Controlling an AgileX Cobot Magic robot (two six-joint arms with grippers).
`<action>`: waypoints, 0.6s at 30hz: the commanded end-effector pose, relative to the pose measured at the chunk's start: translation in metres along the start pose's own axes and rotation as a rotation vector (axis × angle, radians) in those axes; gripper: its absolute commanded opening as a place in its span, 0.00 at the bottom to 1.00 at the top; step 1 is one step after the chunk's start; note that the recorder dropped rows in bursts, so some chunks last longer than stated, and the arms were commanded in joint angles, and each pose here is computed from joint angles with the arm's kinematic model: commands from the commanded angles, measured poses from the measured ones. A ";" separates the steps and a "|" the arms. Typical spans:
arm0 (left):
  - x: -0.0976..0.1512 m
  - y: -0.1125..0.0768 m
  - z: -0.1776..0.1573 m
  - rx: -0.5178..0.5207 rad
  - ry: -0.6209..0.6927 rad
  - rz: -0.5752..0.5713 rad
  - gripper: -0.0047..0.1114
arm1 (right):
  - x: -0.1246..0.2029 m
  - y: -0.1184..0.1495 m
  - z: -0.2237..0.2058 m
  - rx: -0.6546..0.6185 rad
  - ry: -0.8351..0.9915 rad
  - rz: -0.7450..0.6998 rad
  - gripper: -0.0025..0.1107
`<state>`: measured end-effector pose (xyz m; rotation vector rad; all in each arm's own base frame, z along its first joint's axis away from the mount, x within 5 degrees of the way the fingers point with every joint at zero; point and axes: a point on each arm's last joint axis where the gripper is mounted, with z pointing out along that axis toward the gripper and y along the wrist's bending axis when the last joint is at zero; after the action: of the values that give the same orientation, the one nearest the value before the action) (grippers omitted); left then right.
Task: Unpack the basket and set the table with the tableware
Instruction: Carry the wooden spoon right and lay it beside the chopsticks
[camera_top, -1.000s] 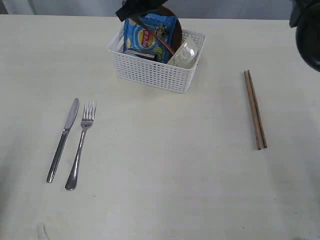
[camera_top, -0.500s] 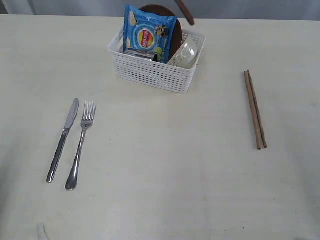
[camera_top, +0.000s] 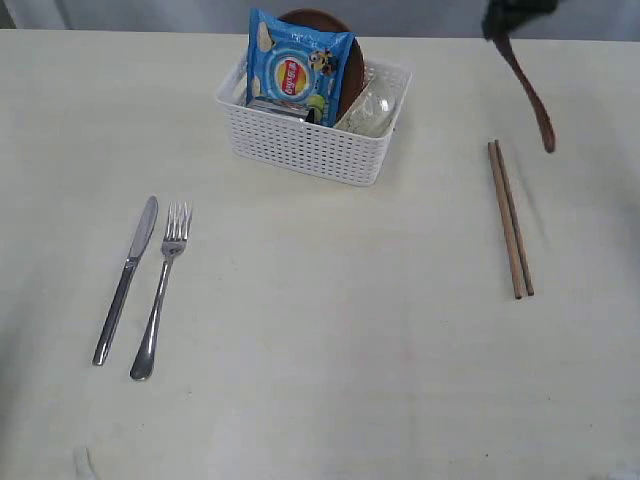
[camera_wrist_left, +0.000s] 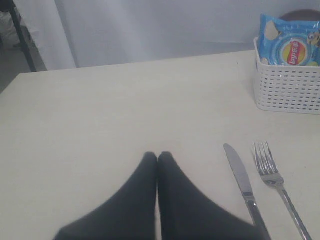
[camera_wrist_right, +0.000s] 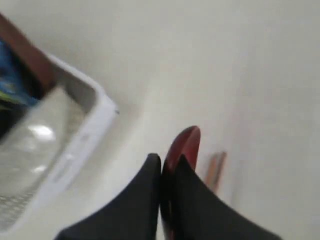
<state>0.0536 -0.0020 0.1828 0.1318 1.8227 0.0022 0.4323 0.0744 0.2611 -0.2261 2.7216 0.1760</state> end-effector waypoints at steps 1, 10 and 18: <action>0.001 0.000 0.000 0.004 -0.001 0.002 0.04 | 0.043 -0.055 0.040 0.058 0.071 0.193 0.02; 0.001 0.000 0.000 0.004 -0.001 0.002 0.04 | 0.094 -0.079 0.085 0.066 0.063 0.292 0.02; 0.001 0.000 0.000 0.004 -0.001 0.002 0.04 | 0.099 -0.071 0.100 0.056 0.104 0.240 0.02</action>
<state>0.0536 -0.0020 0.1828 0.1318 1.8227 0.0022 0.3940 0.0054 0.1261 0.1317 2.8499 0.1569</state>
